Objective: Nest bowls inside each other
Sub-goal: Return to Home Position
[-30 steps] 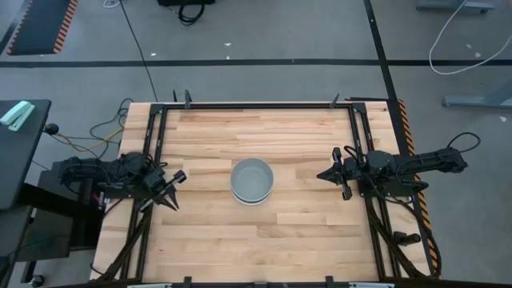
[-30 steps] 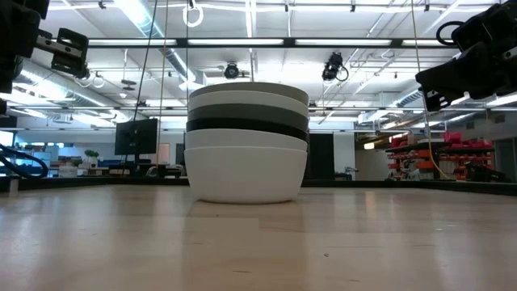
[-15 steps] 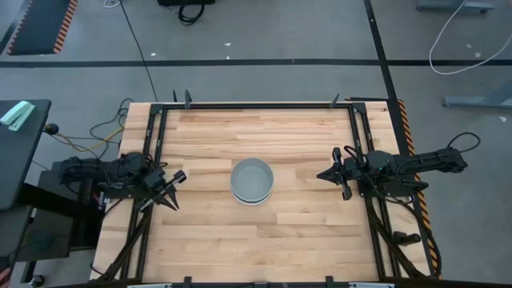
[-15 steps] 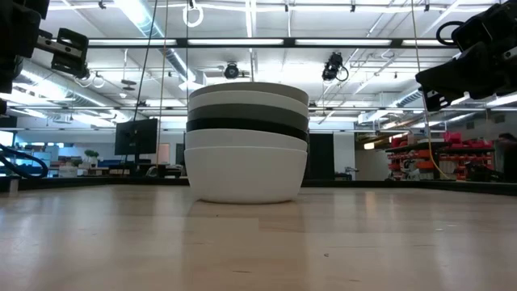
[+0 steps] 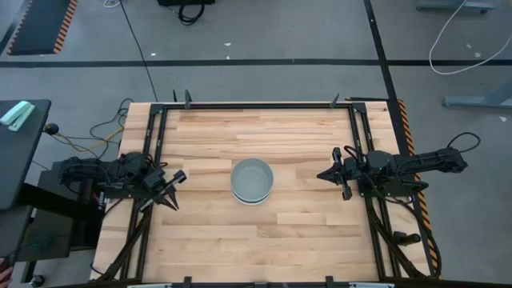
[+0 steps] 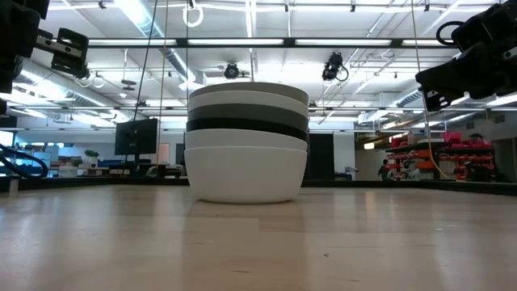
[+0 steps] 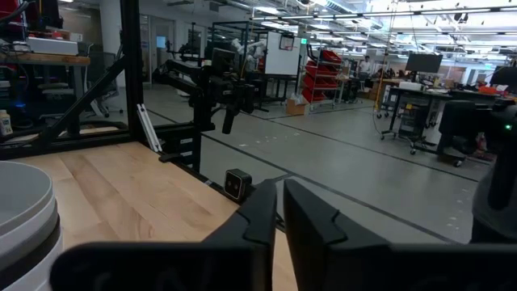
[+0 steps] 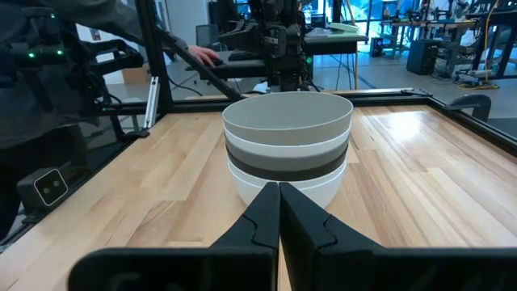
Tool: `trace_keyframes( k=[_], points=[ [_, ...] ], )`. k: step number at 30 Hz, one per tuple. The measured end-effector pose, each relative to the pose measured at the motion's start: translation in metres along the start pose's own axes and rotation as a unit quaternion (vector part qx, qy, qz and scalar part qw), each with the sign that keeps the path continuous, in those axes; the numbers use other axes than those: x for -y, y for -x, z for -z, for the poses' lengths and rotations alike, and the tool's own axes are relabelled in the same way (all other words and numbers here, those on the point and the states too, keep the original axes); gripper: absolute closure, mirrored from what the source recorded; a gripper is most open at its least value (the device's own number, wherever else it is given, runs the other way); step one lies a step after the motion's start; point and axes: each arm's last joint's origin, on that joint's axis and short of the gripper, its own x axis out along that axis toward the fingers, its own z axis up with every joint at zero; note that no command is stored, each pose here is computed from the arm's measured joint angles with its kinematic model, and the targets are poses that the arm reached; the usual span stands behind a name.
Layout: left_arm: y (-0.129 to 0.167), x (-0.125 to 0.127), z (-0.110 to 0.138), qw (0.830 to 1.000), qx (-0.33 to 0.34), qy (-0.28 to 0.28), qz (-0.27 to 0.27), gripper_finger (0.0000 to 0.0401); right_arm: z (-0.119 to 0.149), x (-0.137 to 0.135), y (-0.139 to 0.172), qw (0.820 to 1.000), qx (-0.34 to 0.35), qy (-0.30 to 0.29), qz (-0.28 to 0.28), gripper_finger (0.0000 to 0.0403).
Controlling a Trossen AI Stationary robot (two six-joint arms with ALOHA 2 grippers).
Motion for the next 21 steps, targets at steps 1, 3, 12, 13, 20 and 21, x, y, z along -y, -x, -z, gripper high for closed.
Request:
trace_keyframes(
  k=[1,3,12,13,20,21],
  points=[
    [0.0,0.0,0.0,1.0,0.0,0.0,0.0,0.0366,0.0,0.0,0.0,1.0,0.0,0.0,0.0,0.0391],
    [0.0,0.0,0.0,1.0,0.0,0.0,0.0,0.0363,0.0,0.0,0.0,1.0,0.0,0.0,0.0,0.0391],
    [0.0,0.0,0.0,1.0,0.0,0.0,0.0,0.0368,0.0,0.0,0.0,1.0,0.0,0.0,0.0,0.0391],
    [0.0,0.0,0.0,1.0,0.0,0.0,0.0,0.037,0.0,0.0,0.0,1.0,0.0,0.0,0.0,0.0391],
    [0.0,0.0,0.0,1.0,0.0,0.0,0.0,0.0371,0.0,0.0,0.0,1.0,0.0,0.0,0.0,0.0391],
    [0.0,0.0,0.0,1.0,0.0,0.0,0.0,0.0369,0.0,0.0,0.0,1.0,0.0,0.0,0.0,0.0391]
  ],
)
